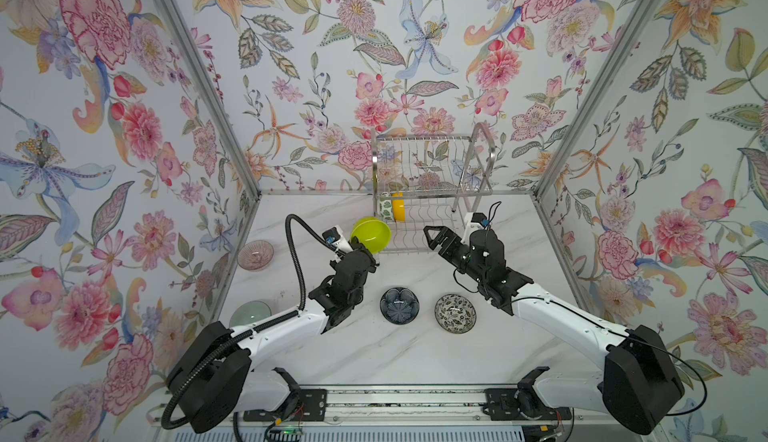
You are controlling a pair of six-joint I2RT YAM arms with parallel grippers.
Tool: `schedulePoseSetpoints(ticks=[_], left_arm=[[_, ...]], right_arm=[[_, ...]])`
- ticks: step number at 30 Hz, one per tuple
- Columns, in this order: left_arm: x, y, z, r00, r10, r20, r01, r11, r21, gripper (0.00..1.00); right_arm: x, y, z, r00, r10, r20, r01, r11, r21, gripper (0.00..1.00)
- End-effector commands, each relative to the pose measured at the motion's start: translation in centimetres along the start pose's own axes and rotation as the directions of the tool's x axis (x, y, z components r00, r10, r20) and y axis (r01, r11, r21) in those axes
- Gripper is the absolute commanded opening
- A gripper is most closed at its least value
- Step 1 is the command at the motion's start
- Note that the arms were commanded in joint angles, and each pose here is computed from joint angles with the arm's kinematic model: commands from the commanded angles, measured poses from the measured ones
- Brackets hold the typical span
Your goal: Load the bowls into the dish rack
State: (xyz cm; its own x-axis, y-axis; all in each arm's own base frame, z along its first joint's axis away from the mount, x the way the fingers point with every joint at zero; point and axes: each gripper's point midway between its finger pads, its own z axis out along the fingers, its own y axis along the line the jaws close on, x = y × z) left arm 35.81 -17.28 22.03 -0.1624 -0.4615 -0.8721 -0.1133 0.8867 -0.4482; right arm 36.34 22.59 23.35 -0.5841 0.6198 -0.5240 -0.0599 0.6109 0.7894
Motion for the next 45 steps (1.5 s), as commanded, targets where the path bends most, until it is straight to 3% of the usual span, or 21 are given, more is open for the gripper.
schedulePoseSetpoints(ticks=[1,10,15,21,24,27,30,35,37,45], left_arm=[[-1.2,-0.8,-0.5,0.995,0.075,0.067,-0.073,0.997,-0.035,0.0],[1.4,-4.1,-1.2,0.972,0.205,0.112,-0.203,0.979,-0.034,0.0],[2.6,-3.3,-2.1,0.944,0.278,0.177,-0.277,0.96,-0.029,0.0],[2.5,-3.9,-2.5,0.917,0.356,0.182,-0.359,0.933,-0.014,0.0],[2.6,-4.1,-2.3,0.92,0.349,0.179,-0.352,0.936,-0.014,0.0],[3.1,-5.1,-1.9,0.918,0.352,0.183,-0.357,0.934,-0.006,0.0],[4.0,-5.7,-1.1,0.905,0.383,0.188,-0.381,0.923,-0.046,0.0],[5.0,-7.4,0.1,0.899,0.398,0.184,-0.396,0.917,-0.052,0.0],[5.0,-7.8,0.3,0.898,0.4,0.186,-0.397,0.916,-0.055,0.0],[5.9,-8.7,0.9,0.897,0.406,0.173,-0.406,0.913,-0.041,0.0]], right_arm=[[-1.6,0.3,-1.0,0.991,0.135,-0.015,-0.133,0.988,0.075,0.99],[-1.4,0.7,1.1,0.946,0.304,-0.116,-0.294,0.951,0.096,0.98],[-0.4,0.4,1.2,0.937,0.339,-0.088,-0.336,0.941,0.046,0.98],[-0.1,1.1,-0.1,0.903,0.425,-0.069,-0.423,0.905,0.041,0.99],[-0.9,1.3,-1.4,0.868,0.496,-0.033,-0.496,0.868,0.017,0.99],[-1.4,1.7,-2.0,0.804,0.594,-0.024,-0.594,0.804,-0.025,0.99],[-1.5,3.0,-1.6,0.77,0.633,-0.082,-0.637,0.771,-0.027,0.98],[-0.3,4.2,-0.3,0.676,0.716,-0.176,-0.731,0.682,-0.035,0.98],[-0.3,4.2,-0.2,0.671,0.722,-0.172,-0.736,0.676,-0.036,0.98],[0.3,4.8,1.0,0.603,0.765,-0.227,-0.792,0.608,-0.058,0.79]])
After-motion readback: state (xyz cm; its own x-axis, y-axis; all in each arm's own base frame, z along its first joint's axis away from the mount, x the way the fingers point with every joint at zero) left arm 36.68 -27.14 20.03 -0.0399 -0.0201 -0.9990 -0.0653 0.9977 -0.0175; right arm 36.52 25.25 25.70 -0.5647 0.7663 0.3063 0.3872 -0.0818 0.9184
